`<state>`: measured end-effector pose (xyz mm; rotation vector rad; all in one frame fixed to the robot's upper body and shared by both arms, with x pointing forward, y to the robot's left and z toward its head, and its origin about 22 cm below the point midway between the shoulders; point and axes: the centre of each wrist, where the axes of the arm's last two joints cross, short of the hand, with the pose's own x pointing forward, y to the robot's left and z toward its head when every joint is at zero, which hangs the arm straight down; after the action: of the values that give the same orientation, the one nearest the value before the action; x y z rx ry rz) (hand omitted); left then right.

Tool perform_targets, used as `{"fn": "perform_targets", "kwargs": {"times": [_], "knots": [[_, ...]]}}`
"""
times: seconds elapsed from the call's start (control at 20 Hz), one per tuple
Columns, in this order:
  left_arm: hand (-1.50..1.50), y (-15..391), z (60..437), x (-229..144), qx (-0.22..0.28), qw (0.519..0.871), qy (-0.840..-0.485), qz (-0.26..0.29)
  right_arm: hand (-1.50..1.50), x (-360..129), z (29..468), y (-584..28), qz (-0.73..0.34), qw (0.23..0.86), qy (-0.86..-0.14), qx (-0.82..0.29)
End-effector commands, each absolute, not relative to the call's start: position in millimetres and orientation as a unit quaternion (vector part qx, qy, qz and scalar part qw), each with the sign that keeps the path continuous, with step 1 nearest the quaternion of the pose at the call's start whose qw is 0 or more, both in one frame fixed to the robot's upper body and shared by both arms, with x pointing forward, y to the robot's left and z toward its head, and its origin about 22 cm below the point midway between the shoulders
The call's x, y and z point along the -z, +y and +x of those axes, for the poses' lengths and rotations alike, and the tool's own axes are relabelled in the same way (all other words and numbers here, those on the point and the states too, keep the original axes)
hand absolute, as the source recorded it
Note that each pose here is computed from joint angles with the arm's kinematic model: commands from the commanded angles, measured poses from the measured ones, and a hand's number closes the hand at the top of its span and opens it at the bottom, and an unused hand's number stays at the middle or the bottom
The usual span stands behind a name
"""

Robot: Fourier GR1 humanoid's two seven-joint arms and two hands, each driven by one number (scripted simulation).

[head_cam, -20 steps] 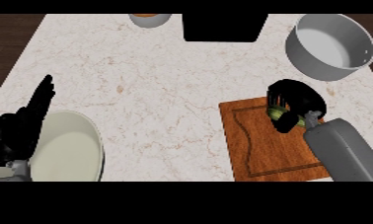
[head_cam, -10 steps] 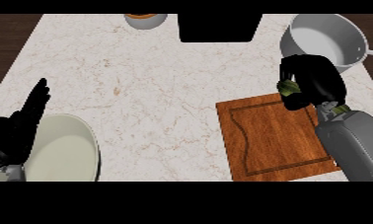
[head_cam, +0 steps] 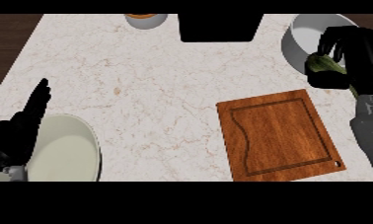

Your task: Pick the squash from the cutting board and place it in the pot

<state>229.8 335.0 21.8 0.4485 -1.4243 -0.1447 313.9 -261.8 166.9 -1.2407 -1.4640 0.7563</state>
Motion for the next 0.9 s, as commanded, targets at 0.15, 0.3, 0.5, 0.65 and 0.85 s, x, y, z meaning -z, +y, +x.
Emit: {"fn": "perform_targets", "kwargs": {"times": [0.15, 0.3, 0.5, 0.65, 0.85], "knots": [[0.0, 322.8, 217.8, -20.2, 0.066, 0.745, -0.633, 0.197, 1.5, -183.8, 329.2, -299.4, -0.513, 0.52, -0.637, -0.245], [0.0, 321.1, 238.6, -38.7, 0.073, 0.751, -0.629, 0.185, 1.5, -166.1, 342.2, -328.8, -0.513, 0.512, -0.648, -0.234], [0.0, 339.7, 223.1, -10.0, 0.069, 0.744, -0.635, 0.197, 1.5, -196.8, 365.8, -358.6, -0.496, 0.52, -0.658, -0.226], [0.0, 316.2, 243.8, -15.5, 0.073, 0.741, -0.637, 0.2, 1.5, -189.9, 382.4, -390.1, -0.509, 0.517, -0.653, -0.218], [0.0, 329.0, 243.3, -23.0, 0.081, 0.742, -0.638, 0.189, 1.5, -192.1, 398.6, -411.8, -0.519, 0.524, -0.634, -0.234]]}}
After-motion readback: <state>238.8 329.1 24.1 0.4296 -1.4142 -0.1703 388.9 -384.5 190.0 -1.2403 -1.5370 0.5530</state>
